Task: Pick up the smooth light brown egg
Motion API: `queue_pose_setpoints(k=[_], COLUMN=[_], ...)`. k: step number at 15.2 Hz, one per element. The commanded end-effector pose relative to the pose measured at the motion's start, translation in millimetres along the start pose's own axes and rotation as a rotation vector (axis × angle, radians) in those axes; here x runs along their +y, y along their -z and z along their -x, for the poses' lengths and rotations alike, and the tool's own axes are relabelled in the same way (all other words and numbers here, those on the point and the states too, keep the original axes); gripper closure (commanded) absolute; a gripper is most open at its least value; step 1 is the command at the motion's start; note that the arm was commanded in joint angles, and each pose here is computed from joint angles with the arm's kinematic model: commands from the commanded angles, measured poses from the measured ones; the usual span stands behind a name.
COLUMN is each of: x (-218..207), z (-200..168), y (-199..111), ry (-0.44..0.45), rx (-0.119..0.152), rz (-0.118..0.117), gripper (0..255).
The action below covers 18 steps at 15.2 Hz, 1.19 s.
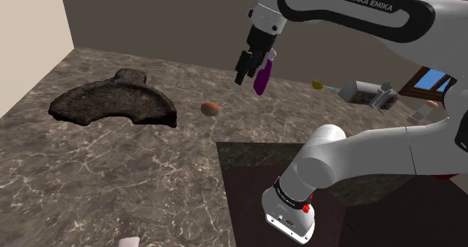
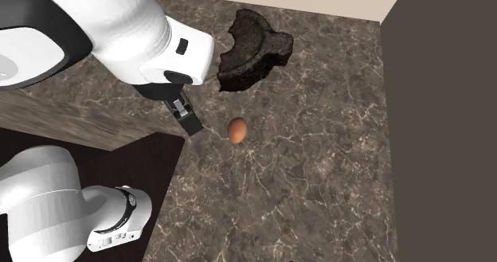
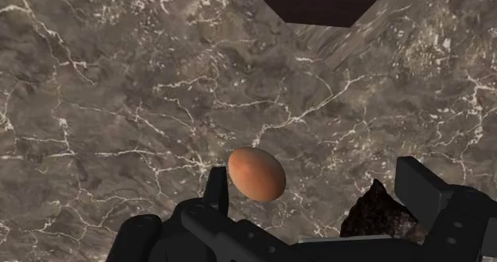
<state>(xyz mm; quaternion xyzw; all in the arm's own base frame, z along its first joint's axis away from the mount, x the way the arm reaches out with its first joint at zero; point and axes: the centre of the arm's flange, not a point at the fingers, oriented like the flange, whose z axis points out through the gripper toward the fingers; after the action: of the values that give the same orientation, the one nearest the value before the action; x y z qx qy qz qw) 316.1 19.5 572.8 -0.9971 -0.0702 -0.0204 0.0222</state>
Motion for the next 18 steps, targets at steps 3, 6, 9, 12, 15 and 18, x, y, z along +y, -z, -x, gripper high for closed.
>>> queue_pose_setpoints(k=[3,6,9,12,15,18], x=[9,20,30,39,45,46], z=[-10,-26,-43,-62,-81,-83], y=[-23,-57,-91,-125,-159,-174], ry=[0.035,0.087,0.139,0.191,0.243,0.250], rx=[0.012,0.030,0.048,0.066,0.084,0.087], rz=[-0.015,-0.038,-0.061,-0.084,-0.107,-0.111], gripper=[0,0,0,0,0,0])
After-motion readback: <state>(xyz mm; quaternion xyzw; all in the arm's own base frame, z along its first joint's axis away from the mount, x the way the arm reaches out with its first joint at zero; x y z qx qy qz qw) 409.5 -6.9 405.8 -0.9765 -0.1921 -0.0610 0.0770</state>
